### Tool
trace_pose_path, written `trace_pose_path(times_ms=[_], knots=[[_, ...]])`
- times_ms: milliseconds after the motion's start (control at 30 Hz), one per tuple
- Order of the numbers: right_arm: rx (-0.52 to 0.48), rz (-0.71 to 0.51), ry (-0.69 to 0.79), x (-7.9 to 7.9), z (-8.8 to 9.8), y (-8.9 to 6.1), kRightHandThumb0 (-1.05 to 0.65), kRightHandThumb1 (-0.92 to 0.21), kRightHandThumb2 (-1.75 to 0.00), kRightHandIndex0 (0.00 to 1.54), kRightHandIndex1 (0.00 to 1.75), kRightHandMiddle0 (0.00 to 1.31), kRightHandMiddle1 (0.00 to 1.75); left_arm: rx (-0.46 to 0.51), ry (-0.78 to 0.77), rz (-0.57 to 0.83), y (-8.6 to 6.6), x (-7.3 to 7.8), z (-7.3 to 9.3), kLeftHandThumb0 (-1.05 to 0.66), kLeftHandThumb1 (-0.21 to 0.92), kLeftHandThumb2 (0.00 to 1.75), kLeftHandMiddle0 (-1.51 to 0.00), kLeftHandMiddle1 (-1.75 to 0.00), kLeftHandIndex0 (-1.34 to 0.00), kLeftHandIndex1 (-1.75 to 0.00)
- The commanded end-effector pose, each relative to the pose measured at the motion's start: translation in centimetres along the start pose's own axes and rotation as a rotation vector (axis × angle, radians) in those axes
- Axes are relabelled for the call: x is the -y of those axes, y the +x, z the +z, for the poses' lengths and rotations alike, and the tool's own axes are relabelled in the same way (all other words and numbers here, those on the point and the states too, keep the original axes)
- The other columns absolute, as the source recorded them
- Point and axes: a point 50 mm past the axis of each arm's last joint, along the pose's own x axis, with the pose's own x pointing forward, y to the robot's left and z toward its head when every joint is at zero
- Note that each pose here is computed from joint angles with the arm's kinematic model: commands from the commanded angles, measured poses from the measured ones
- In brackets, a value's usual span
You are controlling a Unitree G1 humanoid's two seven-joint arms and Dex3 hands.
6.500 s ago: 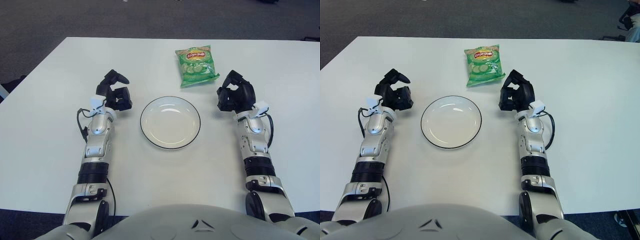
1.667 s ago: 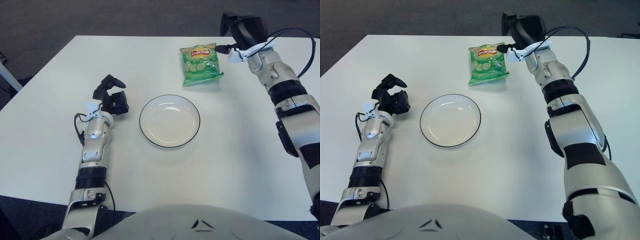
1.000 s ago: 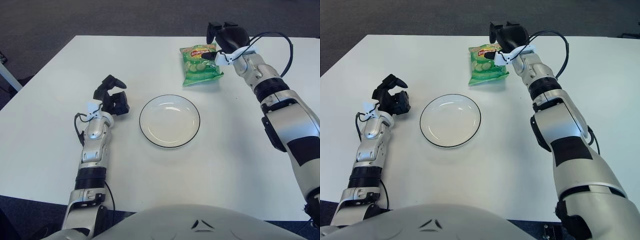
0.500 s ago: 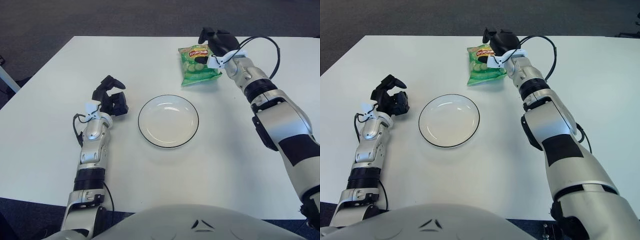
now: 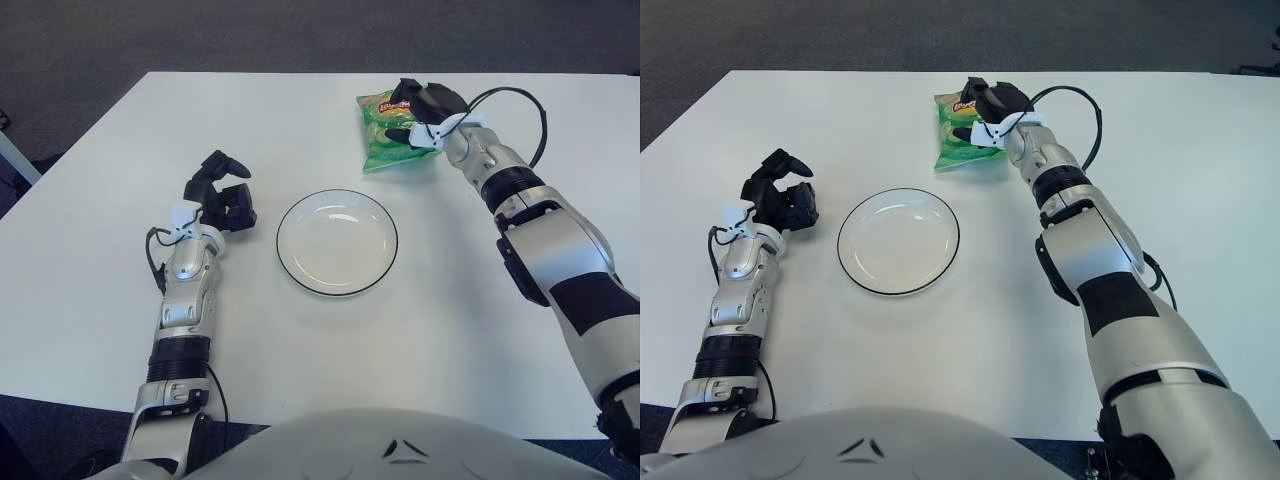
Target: Put the snack into the plate.
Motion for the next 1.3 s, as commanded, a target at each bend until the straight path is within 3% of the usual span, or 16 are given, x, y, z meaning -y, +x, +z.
trace_pose_path(times_ms=[0, 500, 967, 1267], knots=[[-0.057, 0.065, 0.043, -1.9, -0.9, -0.6, -0.91, -0.92, -0.90, 0.03, 0.40, 0.00, 0.83, -0.186, -0.008, 0.062, -3.7, -0.9, -4.3, -0.48, 0.32, 1.31, -1.32, -1.75, -0.61, -1.75], [-0.137, 0.170, 0.092, -3.9, -2.5, -1.6, -0.94, -0.92, -1.01, 0.03, 0.29, 0.00, 0.68, -0.174, 0.003, 0.074, -3.9, -0.7, -3.8, -0.49, 0.28, 1.36, -1.30, -1.75, -0.64, -1.75], [-0.117, 0.178, 0.085, -3.0, -5.4, -3.3, -0.96, -0.92, -1.01, 0.09, 0.30, 0.00, 0.66, -0.172, 0.008, 0.102, -3.9, -0.4, -3.6, -0.50, 0.27, 1.37, -1.31, -1.75, -0.65, -1.75], [0.040, 0.163, 0.062, -0.9, -6.0, -4.9, -0.98, -0.92, -1.03, 0.16, 0.33, 0.00, 0.65, -0.174, -0.001, 0.098, -3.9, -0.2, -3.7, -0.50, 0.26, 1.38, -1.31, -1.75, -0.66, -1.75]])
